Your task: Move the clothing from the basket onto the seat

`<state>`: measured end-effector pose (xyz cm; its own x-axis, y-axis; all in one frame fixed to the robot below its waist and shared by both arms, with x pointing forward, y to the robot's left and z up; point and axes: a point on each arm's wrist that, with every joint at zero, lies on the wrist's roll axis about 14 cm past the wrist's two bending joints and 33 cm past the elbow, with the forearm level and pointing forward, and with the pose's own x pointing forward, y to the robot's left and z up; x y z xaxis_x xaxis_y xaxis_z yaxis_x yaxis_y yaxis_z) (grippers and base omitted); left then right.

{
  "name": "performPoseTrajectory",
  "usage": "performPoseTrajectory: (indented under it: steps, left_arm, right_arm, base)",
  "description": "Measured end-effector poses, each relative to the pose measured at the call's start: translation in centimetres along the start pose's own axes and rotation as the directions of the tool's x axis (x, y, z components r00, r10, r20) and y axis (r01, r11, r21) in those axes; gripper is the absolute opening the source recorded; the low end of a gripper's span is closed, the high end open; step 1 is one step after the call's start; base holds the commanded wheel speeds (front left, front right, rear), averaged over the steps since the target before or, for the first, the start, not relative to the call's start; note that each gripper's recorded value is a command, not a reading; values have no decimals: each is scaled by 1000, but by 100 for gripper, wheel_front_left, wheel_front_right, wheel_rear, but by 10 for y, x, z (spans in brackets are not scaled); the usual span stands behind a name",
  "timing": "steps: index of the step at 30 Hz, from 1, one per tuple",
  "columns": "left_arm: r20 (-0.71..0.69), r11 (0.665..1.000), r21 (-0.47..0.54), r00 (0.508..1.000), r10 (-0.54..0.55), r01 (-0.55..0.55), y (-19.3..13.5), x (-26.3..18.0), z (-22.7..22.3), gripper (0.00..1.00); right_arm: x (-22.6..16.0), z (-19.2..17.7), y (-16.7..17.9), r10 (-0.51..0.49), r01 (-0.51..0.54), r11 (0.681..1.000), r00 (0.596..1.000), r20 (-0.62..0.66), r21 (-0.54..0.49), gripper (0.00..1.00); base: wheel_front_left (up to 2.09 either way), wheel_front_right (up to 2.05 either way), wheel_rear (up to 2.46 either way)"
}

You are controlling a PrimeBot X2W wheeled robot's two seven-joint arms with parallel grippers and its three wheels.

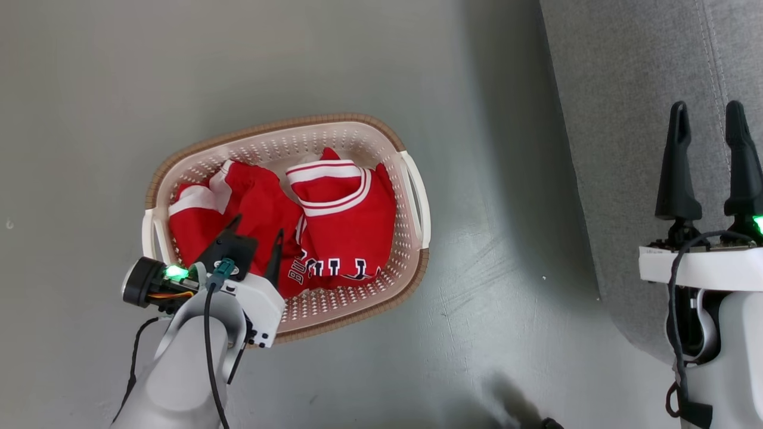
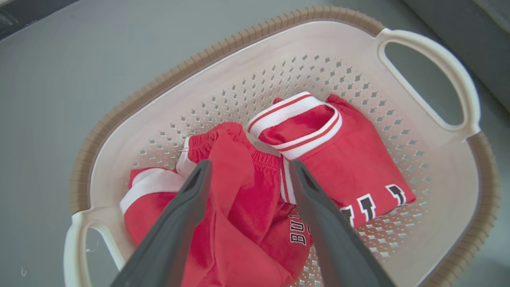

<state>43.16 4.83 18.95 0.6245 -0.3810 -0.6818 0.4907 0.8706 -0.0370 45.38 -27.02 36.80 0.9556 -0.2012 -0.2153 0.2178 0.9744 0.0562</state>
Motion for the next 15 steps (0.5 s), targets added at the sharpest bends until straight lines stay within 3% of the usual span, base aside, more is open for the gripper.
performPoseTrajectory:
  steps: [15]
  left_arm:
    - [-104, 997, 57, 993, 59, -54, 20, 14, -27, 100]
  right_arm:
    - [10, -5, -2, -5, 5, 1000, 1000, -1, 0, 100]
  base:
    - [0, 0, 0]
